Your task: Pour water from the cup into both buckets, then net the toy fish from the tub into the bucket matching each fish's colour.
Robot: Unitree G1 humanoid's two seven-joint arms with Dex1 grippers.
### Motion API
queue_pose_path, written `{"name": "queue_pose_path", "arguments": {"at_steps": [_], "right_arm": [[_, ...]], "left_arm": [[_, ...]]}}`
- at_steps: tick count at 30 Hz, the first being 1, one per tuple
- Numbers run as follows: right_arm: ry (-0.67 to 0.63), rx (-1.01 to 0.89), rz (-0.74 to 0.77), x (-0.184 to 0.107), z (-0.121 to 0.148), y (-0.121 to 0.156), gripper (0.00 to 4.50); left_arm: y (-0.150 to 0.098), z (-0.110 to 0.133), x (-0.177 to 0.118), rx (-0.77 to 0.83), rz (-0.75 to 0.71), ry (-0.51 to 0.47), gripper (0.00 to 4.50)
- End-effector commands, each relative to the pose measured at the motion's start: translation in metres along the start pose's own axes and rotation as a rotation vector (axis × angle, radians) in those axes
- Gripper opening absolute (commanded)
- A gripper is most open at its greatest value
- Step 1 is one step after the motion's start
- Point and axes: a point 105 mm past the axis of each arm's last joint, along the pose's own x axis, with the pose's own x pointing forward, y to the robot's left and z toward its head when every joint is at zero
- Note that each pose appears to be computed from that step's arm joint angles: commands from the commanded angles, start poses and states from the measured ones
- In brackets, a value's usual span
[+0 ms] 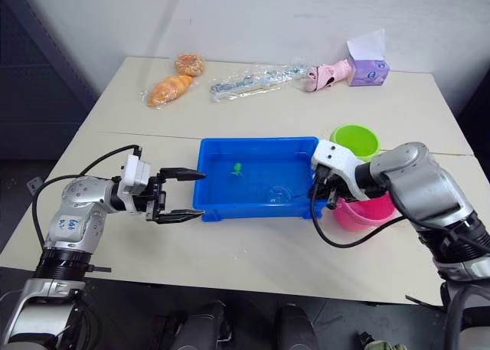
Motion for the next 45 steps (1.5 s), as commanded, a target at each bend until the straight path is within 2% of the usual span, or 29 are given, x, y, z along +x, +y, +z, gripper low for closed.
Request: {"name": "queue_pose_path", "arguments": {"at_steps": [1, 7, 16, 20, 22, 28, 34, 39, 45], "right_arm": [[-0.071, 0.102, -0.004, -0.01, 0.01, 0.001, 0.0], [-0.15, 0.251, -0.055, -0.02, 0.015, -0.011, 0.0], [-0.244, 0.424, -0.075, -0.03, 0.016, -0.013, 0.0], [-0.144, 0.246, -0.232, -0.028, 0.001, -0.027, 0.0], [-0.123, 0.166, -0.251, -0.022, 0.002, -0.027, 0.0], [-0.095, 0.054, -0.207, -0.002, 0.011, -0.017, 0.0], [-0.085, 0.046, -0.104, 0.015, 0.018, -0.004, 0.0], [-0.157, 0.163, -0.024, 0.021, 0.034, 0.003, 0.0], [-0.251, 0.391, 0.044, 0.01, 0.042, 0.003, 0.0]], "left_arm": [[-0.002, 0.009, -0.001, 0.047, 0.005, -0.011, 4.46], [-0.003, 0.008, 0.001, 0.046, 0.009, -0.013, 4.46], [-0.008, 0.005, 0.0, 0.043, 0.012, -0.015, 4.46], [-0.006, 0.005, 0.0, 0.047, 0.014, -0.017, 4.46], [-0.005, 0.005, 0.0, 0.051, 0.017, -0.018, 4.46], [-0.002, 0.006, -0.001, 0.057, 0.023, -0.007, 4.46], [0.0, 0.007, -0.001, 0.059, 0.025, -0.002, 4.46], [0.0, 0.007, -0.001, 0.059, 0.03, -0.001, 4.46], [0.0, 0.006, -0.002, 0.056, 0.041, 0.002, 4.46]]}}
